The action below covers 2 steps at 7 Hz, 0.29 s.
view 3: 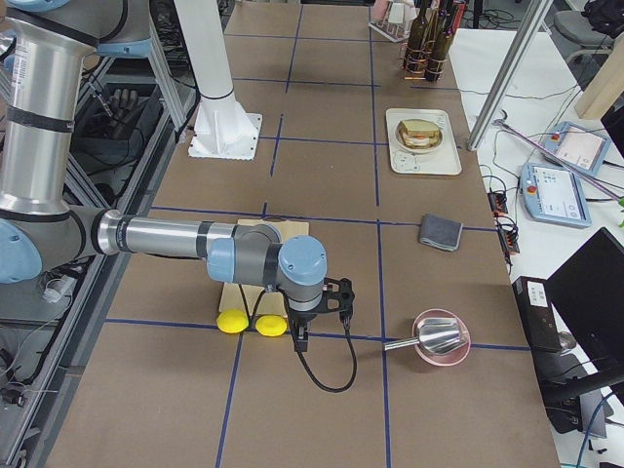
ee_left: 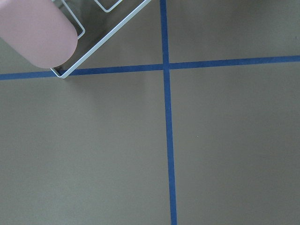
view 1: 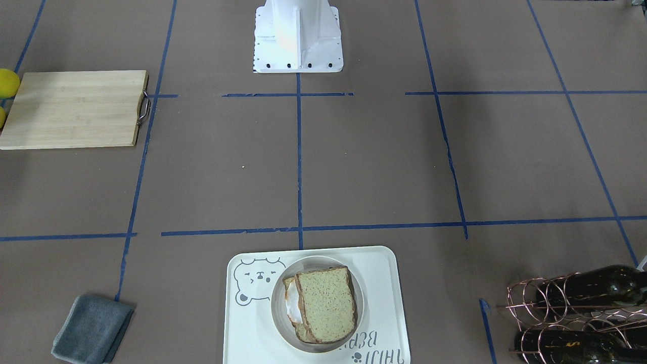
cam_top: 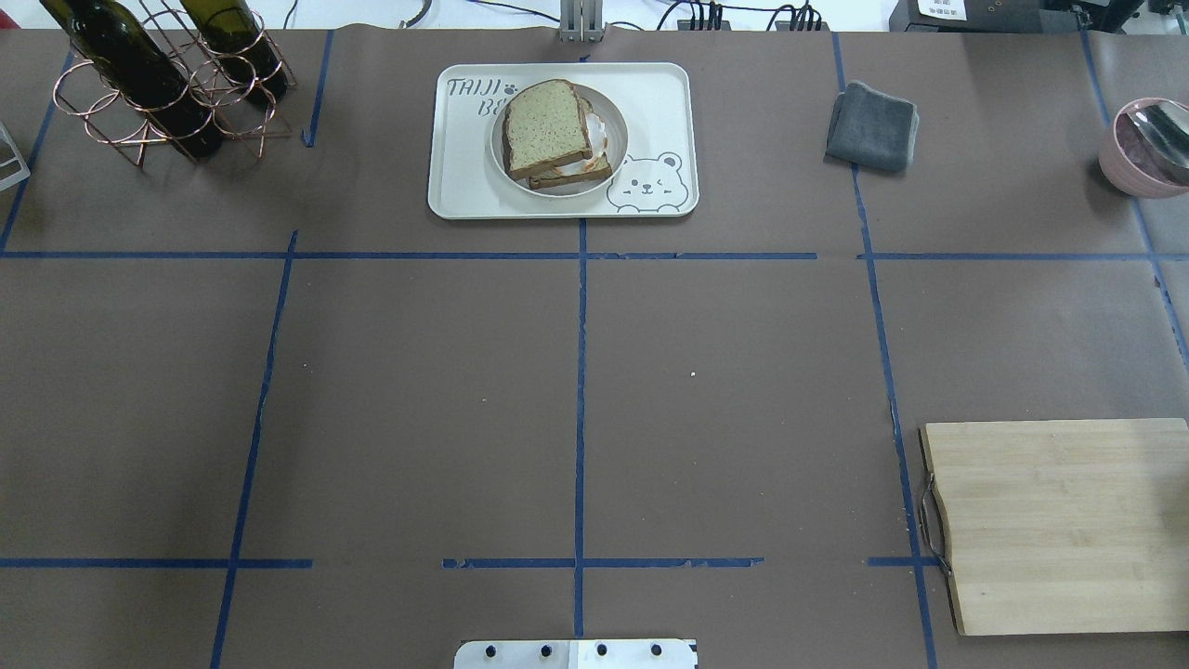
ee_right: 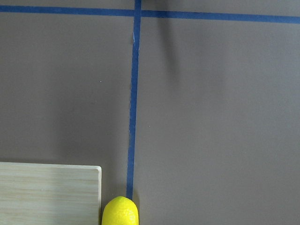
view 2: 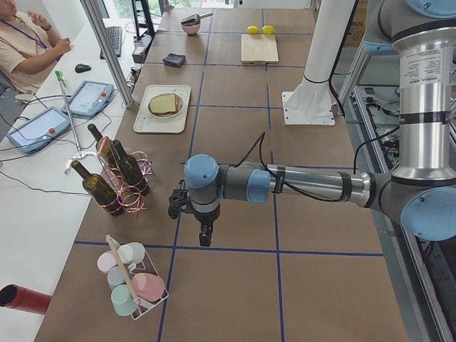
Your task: Make sandwich and place on tray
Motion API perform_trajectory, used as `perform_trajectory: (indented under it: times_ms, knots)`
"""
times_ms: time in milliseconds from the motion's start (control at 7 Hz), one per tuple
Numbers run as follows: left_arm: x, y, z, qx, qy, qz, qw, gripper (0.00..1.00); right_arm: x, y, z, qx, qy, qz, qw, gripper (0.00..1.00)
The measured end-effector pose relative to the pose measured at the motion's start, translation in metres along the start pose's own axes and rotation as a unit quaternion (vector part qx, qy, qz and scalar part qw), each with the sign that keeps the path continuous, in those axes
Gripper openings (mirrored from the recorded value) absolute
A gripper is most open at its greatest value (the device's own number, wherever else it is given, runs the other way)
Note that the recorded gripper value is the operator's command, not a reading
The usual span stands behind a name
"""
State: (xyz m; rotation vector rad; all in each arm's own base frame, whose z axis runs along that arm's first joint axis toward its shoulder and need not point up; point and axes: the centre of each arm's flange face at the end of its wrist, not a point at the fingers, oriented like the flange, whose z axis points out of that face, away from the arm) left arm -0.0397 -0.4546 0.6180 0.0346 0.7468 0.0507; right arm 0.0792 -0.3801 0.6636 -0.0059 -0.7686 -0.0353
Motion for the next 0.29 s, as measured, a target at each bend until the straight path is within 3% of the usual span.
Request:
perform_trajectory:
  times_ms: [286]
  knots:
    - [0.0001,0.0,0.0004,0.0,0.0,0.0,1.0,1.0,0.0006,-0.0018,0.0004,0.0,0.0,0.001,1.0,1.0]
